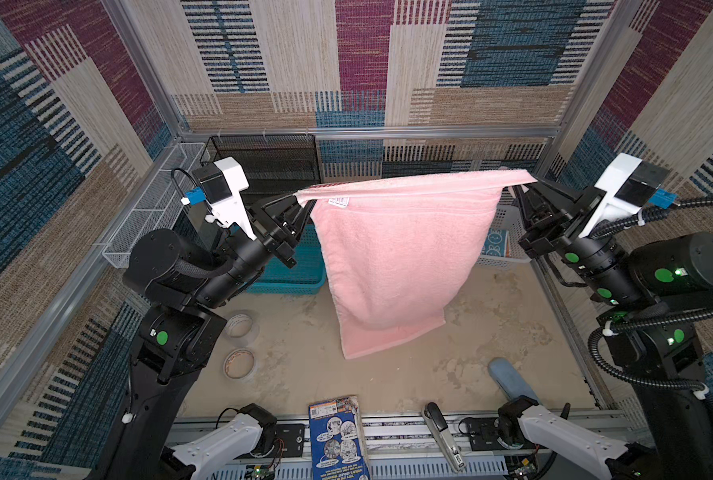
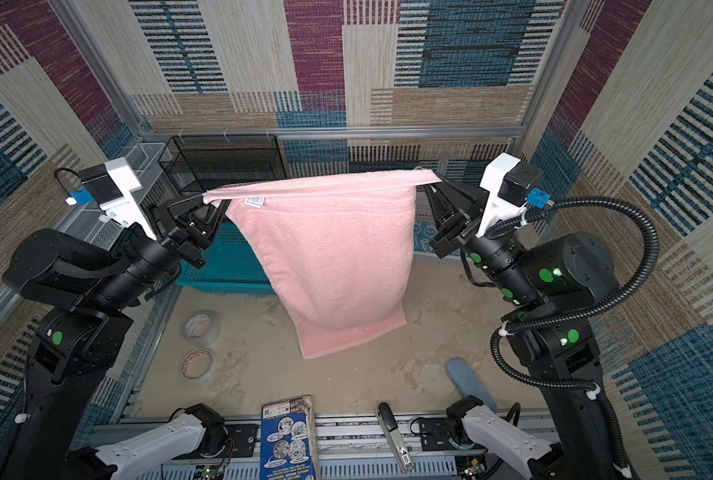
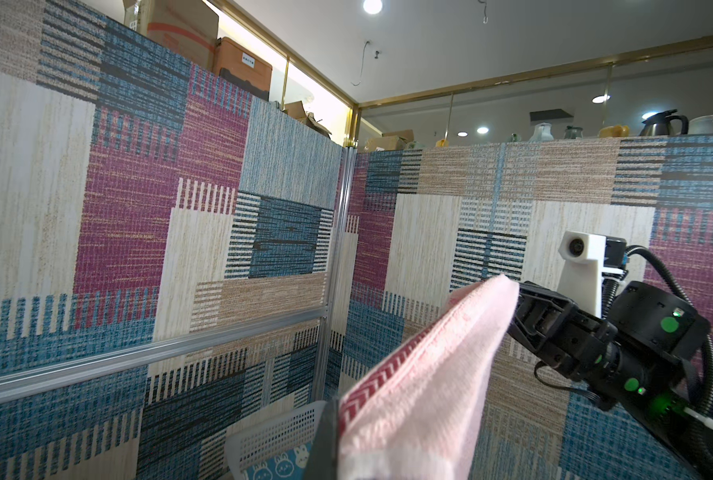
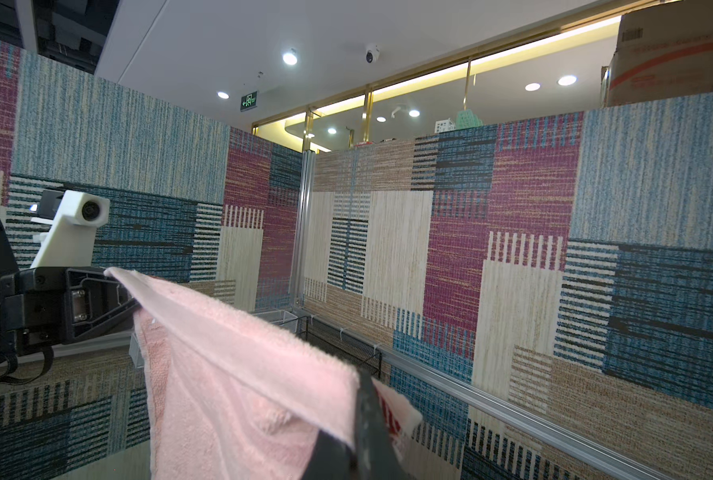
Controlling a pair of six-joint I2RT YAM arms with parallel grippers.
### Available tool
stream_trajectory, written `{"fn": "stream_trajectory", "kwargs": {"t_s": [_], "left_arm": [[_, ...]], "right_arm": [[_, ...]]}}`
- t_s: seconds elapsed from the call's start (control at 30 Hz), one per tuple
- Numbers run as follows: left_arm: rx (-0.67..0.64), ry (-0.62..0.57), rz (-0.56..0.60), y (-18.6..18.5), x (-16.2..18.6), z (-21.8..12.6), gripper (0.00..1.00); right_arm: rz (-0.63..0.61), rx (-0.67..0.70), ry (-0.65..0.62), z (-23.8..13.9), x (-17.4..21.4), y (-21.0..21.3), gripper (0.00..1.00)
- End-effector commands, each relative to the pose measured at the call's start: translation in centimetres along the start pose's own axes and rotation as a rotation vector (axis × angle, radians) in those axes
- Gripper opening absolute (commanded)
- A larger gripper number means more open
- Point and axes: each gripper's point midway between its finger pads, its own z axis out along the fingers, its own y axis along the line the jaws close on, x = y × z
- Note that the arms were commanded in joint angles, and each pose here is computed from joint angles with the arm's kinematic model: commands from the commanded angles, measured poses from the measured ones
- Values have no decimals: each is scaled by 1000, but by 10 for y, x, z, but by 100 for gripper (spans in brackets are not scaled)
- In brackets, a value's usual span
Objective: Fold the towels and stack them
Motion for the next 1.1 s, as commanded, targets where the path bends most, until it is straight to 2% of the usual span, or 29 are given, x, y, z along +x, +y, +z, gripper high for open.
{"fn": "stream_trajectory", "kwargs": {"t_s": [0.0,0.27,0.47,0.77,1.07], "left_arm": [[-91,-100,41,11,-29,-7,0],[-174,-79,98,28,-21,-2,0],[-302,1,155,68,14,22,0],[-435,132,232,124,84,58,0],[-510,239,293,171,162,77,0]], "right_arm": [[-3,92,-153,-11,-45,-13,0],[-18,180,-100,1,-19,-32,0],[-78,330,-10,21,23,-67,0],[-164,447,187,49,129,-102,0],[-158,475,392,57,252,-124,0]]}}
